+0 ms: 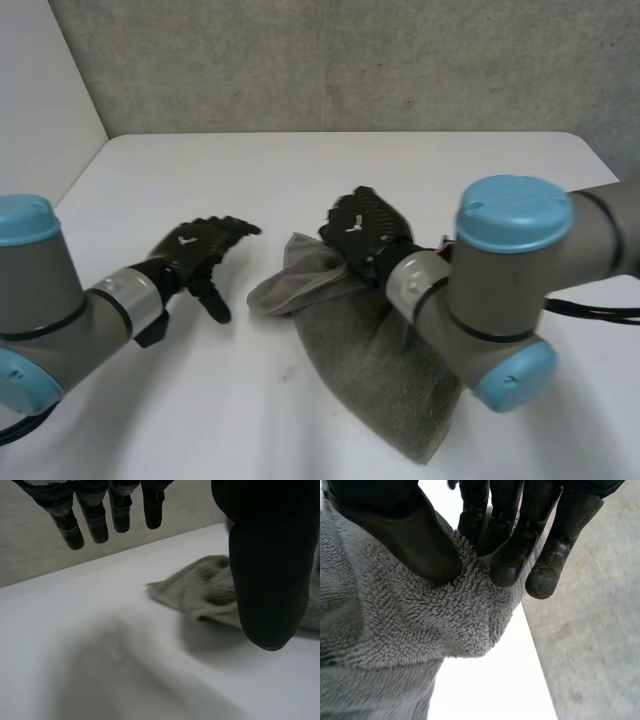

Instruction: Fold the towel.

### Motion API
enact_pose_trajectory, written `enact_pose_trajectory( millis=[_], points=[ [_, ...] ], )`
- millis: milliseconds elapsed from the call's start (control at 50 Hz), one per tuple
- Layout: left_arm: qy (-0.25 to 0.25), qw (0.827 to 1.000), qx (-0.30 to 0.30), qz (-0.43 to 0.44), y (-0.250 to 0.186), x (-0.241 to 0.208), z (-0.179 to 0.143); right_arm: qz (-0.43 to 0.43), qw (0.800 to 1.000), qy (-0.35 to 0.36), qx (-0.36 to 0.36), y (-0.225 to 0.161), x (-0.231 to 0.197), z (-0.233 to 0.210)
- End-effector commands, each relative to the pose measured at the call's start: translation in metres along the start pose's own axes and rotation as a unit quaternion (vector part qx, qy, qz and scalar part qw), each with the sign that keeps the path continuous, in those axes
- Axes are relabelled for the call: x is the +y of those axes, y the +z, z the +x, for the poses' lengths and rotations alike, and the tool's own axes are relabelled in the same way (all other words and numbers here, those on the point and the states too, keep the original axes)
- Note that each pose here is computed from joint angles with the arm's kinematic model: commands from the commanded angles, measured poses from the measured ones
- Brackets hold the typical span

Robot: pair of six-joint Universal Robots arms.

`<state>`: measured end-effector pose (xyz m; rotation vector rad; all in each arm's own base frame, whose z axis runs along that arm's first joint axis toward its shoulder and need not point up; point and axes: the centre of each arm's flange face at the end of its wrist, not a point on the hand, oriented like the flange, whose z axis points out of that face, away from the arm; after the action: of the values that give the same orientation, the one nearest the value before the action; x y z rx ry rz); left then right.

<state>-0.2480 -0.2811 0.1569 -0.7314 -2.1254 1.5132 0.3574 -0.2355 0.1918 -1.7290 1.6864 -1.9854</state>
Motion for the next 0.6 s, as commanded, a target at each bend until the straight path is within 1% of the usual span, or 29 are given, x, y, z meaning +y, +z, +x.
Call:
enact_pose_trajectory(
  millis=[20, 60, 80, 120, 140, 180, 220, 260, 280, 300, 340, 360, 400, 520, 560, 580, 600],
  points=[
    [0.012, 0.998, 0.055, 0.006, 0.013, 0.009, 0.027, -0.034, 0.998, 0.059, 0.013, -0.028, 0.014, 0.013],
    [0.012, 0.998, 0.069, -0.002, 0.020, 0.017, 0.036, -0.043, 0.997, 0.062, 0.020, -0.033, 0.020, 0.018],
    [0.012, 0.998, 0.069, -0.002, 0.020, 0.017, 0.036, -0.053, 0.996, 0.066, 0.029, -0.037, 0.025, 0.024],
    [0.016, 0.996, 0.085, -0.004, 0.025, 0.020, 0.049, -0.059, 0.995, 0.068, 0.034, -0.042, 0.028, 0.027],
    [0.016, 0.996, 0.085, -0.004, 0.025, 0.020, 0.049, -0.066, 0.995, 0.070, 0.035, -0.046, 0.030, 0.027],
    [0.017, 0.995, 0.100, -0.001, 0.030, 0.022, 0.062, -0.072, 0.994, 0.072, 0.035, -0.049, 0.033, 0.027],
    [0.015, 0.995, 0.103, -0.001, 0.033, 0.022, 0.067, -0.080, 0.993, 0.075, 0.035, -0.053, 0.037, 0.026],
    [0.013, 0.995, 0.097, 0.000, 0.038, 0.023, 0.069, -0.090, 0.992, 0.078, 0.038, -0.056, 0.042, 0.028],
    [0.011, 0.996, 0.085, 0.001, 0.042, 0.024, 0.070, -0.097, 0.991, 0.081, 0.045, -0.061, 0.046, 0.033],
    [0.011, 0.996, 0.084, 0.001, 0.042, 0.024, 0.070, -0.102, 0.990, 0.082, 0.055, -0.066, 0.048, 0.040],
    [0.008, 0.999, 0.054, 0.002, 0.051, 0.026, 0.067, -0.107, 0.989, 0.084, 0.065, -0.071, 0.051, 0.045],
    [0.008, 0.999, 0.053, 0.002, 0.051, 0.026, 0.067, -0.107, 0.989, 0.084, 0.065, -0.071, 0.051, 0.046],
    [0.006, 1.000, 0.026, 0.005, 0.058, 0.026, 0.063, -0.117, 0.986, 0.087, 0.079, -0.079, 0.057, 0.055],
    [-0.001, 1.000, 0.015, 0.015, 0.066, 0.022, 0.061, -0.122, 0.984, 0.087, 0.099, -0.086, 0.061, 0.067],
    [0.004, 0.999, 0.019, 0.034, 0.072, 0.015, 0.064, -0.118, 0.982, 0.082, 0.122, -0.085, 0.064, 0.082],
    [0.004, 0.999, 0.019, 0.034, 0.072, 0.015, 0.064, -0.118, 0.982, 0.082, 0.122, -0.085, 0.064, 0.082],
    [0.013, 0.998, 0.024, 0.049, 0.075, 0.009, 0.068, -0.115, 0.981, 0.078, 0.138, -0.083, 0.064, 0.092]
  ],
)
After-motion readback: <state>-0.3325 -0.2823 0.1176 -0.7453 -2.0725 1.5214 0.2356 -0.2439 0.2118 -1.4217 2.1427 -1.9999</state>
